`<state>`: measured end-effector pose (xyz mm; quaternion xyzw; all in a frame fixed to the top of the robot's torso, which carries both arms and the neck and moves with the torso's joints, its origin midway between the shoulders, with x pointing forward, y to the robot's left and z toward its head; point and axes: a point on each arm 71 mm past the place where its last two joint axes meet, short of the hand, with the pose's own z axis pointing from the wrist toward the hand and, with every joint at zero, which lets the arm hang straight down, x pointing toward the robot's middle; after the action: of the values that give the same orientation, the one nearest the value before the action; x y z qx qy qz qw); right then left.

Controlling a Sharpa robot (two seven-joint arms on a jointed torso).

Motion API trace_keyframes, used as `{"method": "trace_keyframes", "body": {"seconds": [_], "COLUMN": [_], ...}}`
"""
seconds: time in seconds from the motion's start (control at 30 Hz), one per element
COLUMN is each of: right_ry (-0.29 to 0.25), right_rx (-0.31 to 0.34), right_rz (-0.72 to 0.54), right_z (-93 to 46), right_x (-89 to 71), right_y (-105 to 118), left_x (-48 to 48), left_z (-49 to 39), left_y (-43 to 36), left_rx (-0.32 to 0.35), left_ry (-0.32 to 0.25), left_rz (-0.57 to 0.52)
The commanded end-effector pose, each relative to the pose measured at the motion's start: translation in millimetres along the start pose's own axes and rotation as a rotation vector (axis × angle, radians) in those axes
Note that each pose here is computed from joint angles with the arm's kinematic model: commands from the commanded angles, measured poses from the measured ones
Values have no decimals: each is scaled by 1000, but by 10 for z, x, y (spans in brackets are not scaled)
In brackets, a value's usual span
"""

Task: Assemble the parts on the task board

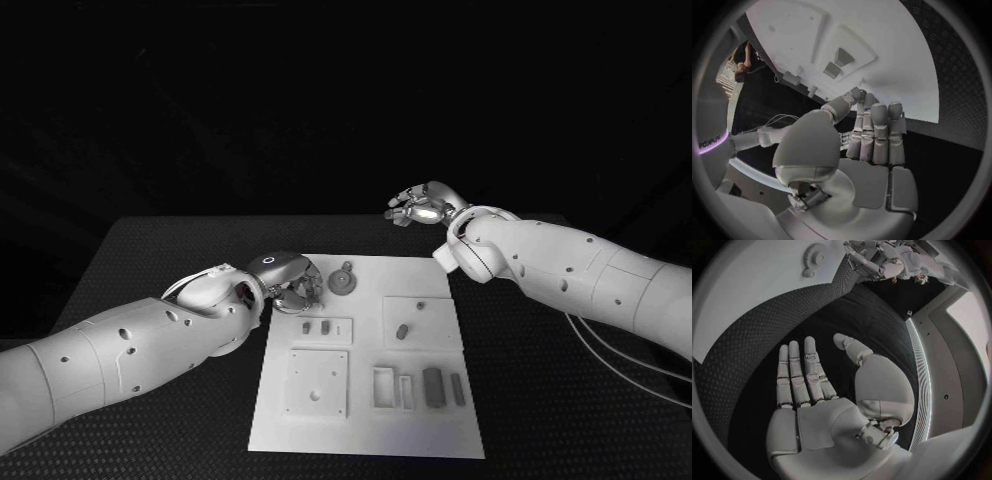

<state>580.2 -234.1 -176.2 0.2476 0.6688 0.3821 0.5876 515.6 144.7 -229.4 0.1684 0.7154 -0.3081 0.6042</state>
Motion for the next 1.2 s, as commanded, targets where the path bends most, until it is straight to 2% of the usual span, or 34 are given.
{"method": "trace_keyframes", "body": {"seconds": [0.03,0.27,0.6,0.8,1.2], "right_ry": [9,10,11,11,9], "right_rx": [-12,-13,-14,-14,-13], "right_rz": [0,0,1,1,0], "right_z": [-2,-1,2,2,-1], "right_x": [11,14,21,24,13], "right_y": [12,14,19,21,14], "left_x": [8,22,37,76,124], "left_z": [8,19,39,70,64], "left_y": [-9,-7,-42,-56,-39], "left_rx": [-2,-3,6,6,-2], "left_ry": [15,28,34,43,68], "left_rz": [-14,-15,-23,-26,-30]}}
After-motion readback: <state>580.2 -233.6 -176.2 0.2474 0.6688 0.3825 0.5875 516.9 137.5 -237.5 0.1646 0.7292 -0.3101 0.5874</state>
